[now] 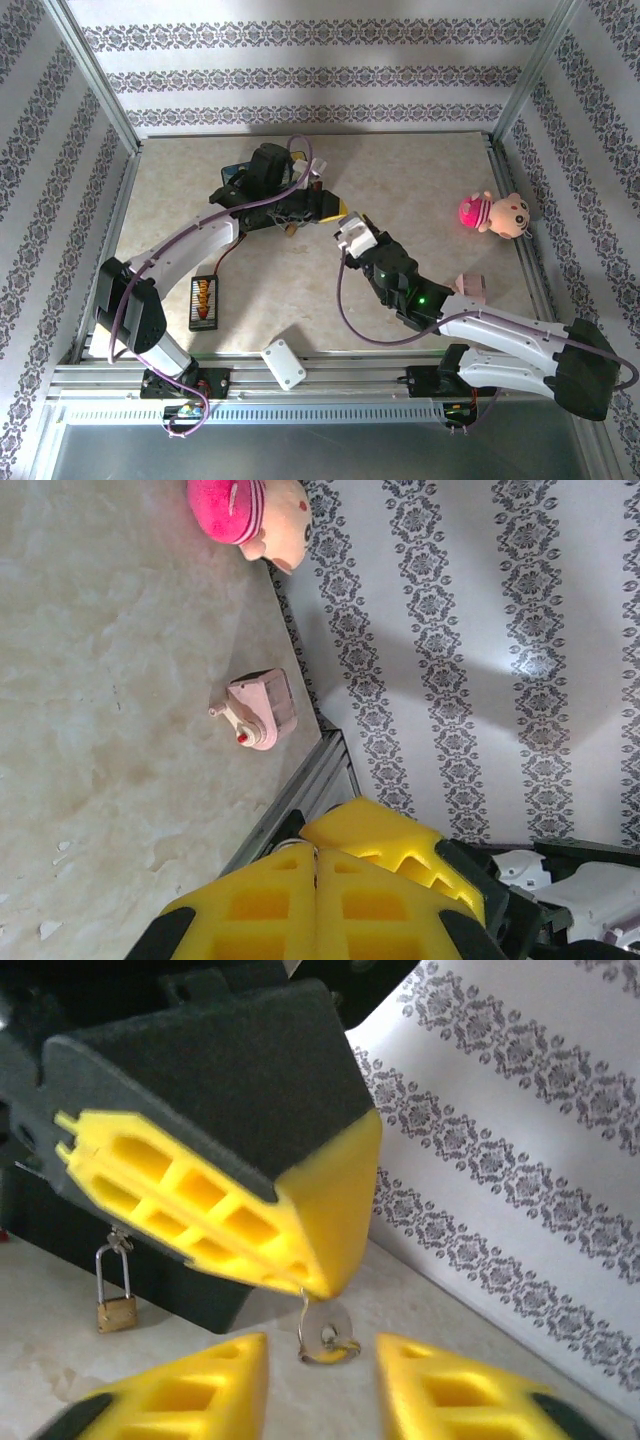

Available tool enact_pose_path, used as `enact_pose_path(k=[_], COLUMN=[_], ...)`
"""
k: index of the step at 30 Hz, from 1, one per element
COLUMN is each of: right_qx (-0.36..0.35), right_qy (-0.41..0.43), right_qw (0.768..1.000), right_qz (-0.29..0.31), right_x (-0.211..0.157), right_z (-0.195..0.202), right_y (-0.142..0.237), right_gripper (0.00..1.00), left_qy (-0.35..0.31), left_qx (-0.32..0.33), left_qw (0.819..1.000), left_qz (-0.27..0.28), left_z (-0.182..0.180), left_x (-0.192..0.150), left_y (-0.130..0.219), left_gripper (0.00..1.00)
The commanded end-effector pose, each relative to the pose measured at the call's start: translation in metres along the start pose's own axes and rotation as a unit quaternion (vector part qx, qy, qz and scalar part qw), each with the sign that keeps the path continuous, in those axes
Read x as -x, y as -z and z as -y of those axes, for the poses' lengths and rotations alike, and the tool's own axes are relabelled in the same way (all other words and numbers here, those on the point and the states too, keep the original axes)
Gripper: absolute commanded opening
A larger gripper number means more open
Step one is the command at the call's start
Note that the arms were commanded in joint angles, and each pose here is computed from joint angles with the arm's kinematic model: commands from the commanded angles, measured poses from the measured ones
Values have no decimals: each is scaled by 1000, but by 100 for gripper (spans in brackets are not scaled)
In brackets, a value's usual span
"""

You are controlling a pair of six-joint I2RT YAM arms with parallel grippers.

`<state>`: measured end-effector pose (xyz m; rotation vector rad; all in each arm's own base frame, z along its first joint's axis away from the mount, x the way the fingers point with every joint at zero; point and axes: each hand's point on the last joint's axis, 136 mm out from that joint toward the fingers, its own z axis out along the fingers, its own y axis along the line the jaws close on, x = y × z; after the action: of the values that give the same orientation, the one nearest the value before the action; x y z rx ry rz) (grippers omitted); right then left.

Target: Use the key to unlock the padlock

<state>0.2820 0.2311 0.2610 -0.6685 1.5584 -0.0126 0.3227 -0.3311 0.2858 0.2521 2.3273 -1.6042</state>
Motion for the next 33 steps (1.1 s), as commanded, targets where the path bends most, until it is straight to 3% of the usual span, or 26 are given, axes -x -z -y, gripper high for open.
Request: enact_pose_path(k=[1, 5, 10, 12, 17, 25, 33], right_qx=[54, 151, 298, 334, 395, 435, 451], right_qy=[-74, -198, -387, -422, -445, -416, -406], right_qw=[996, 969, 873, 843, 803, 796, 792], right_qz=[-3, -7, 16, 20, 38, 67, 65], right_x=[7, 11, 36, 44, 66, 90, 98], right_z=[1, 2, 14, 17, 10, -9, -20], right_y=[6, 20, 34, 36, 42, 53, 49], right_gripper=[48, 61, 58, 56, 55, 54, 45], left_qy=[-79, -187, -319, -354, -396, -399, -394], left_qx=[-5, 23, 4, -16, -59, -100, -110], left_qw=[996, 981, 948, 935, 917, 911, 913], left_qz=[42, 40, 22, 12, 1, 14, 15], left_z=[14, 10, 22, 28, 45, 65, 68], left_x=[14, 2, -24, -35, -52, -52, -53], left_y=[24, 40, 54, 58, 65, 70, 71], left_gripper=[0, 0, 0, 0, 0, 0, 0])
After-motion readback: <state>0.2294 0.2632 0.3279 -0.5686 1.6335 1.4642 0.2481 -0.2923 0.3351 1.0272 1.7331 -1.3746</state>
